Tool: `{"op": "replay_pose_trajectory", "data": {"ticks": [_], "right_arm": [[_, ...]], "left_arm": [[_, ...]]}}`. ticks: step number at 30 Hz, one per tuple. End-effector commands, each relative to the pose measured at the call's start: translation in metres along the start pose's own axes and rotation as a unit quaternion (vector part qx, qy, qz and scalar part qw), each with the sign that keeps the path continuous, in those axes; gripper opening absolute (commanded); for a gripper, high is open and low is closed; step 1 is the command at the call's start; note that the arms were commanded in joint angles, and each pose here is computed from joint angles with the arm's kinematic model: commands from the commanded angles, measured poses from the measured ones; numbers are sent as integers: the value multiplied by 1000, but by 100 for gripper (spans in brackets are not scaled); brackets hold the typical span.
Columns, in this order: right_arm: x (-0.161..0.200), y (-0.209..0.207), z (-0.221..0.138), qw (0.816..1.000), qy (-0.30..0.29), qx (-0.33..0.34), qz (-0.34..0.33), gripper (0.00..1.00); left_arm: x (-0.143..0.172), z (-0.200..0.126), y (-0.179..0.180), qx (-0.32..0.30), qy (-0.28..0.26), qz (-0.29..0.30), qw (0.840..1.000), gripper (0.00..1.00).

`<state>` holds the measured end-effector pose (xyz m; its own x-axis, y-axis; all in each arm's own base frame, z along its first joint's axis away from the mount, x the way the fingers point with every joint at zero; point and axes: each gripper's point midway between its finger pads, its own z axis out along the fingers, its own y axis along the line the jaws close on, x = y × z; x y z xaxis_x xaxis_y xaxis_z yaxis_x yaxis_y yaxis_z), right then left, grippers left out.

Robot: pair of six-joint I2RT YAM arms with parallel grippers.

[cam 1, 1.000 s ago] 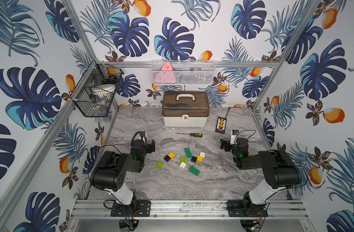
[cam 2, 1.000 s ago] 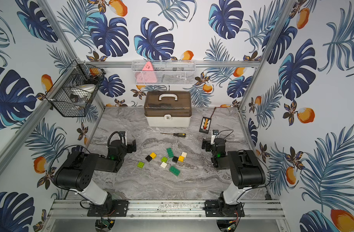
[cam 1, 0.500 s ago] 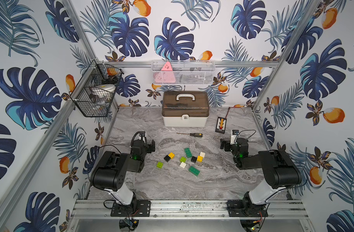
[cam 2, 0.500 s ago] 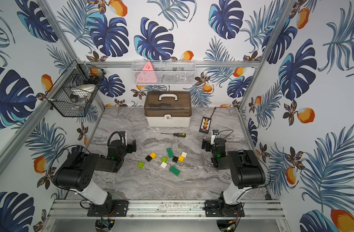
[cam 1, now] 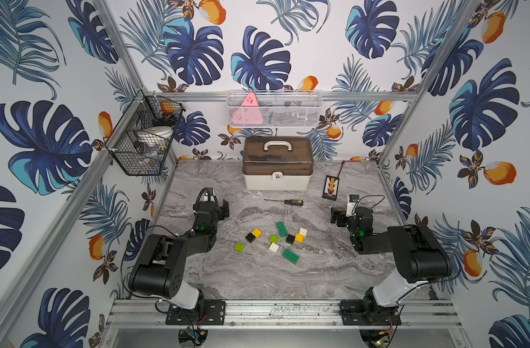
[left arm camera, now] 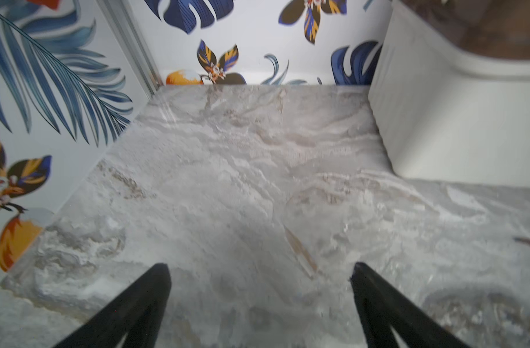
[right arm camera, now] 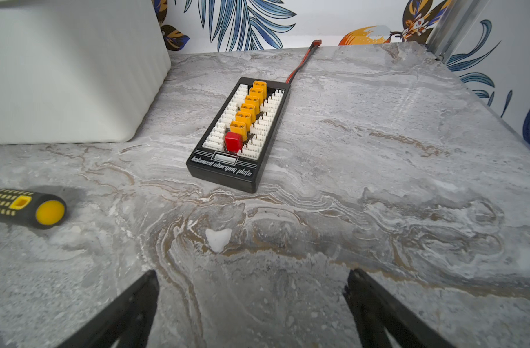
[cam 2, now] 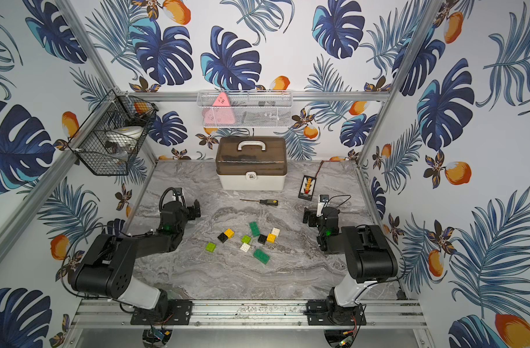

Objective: Assemble a giraffe with lego
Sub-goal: Pick up the lego brick from the center of the board.

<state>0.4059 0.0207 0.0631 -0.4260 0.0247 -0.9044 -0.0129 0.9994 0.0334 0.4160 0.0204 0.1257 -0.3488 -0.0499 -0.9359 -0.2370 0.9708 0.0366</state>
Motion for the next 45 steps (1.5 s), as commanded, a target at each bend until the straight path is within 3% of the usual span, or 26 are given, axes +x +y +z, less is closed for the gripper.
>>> {"op": "replay_pose_trajectory", "data": {"ticks": [1, 4, 6, 10, 14, 16, 19, 27, 35, 38, 45], "right_arm": [[-18, -8, 2, 1000, 4, 27, 16, 100], [-30, -14, 7, 996, 63, 50, 34, 100], [-43, -11, 12, 991, 117, 50, 49, 100], [-61, 4, 8, 974, 204, 35, 94, 100], [-92, 29, -32, 980, 171, 43, 86, 100], [-94, 41, -56, 979, 184, 44, 82, 100], [-87, 59, -95, 973, 213, 43, 76, 100], [-30, 93, -172, 939, 332, 43, 83, 100], [18, 141, -203, 916, 393, -57, 49, 100], [24, 149, -209, 911, 401, -87, 46, 100], [22, 157, -206, 906, 411, -101, 25, 100]], "left_arm": [[8, -8, 12, -56, 102, -11, 993, 99], [13, -23, 9, -83, 203, -33, 975, 99], [16, -40, -15, -53, 255, -10, 965, 99], [12, -87, -61, 5, 280, 0, 960, 99], [4, -119, -85, 47, 292, 28, 955, 99], [2, -126, -85, 54, 297, 34, 953, 99], [4, -134, -85, 65, 306, 35, 949, 99], [52, -153, -88, 70, 396, 44, 914, 99], [93, -175, -67, 20, 448, 62, 892, 99], [106, -178, -61, -3, 462, 60, 885, 99], [131, -169, -74, 8, 487, 69, 871, 99]]}}
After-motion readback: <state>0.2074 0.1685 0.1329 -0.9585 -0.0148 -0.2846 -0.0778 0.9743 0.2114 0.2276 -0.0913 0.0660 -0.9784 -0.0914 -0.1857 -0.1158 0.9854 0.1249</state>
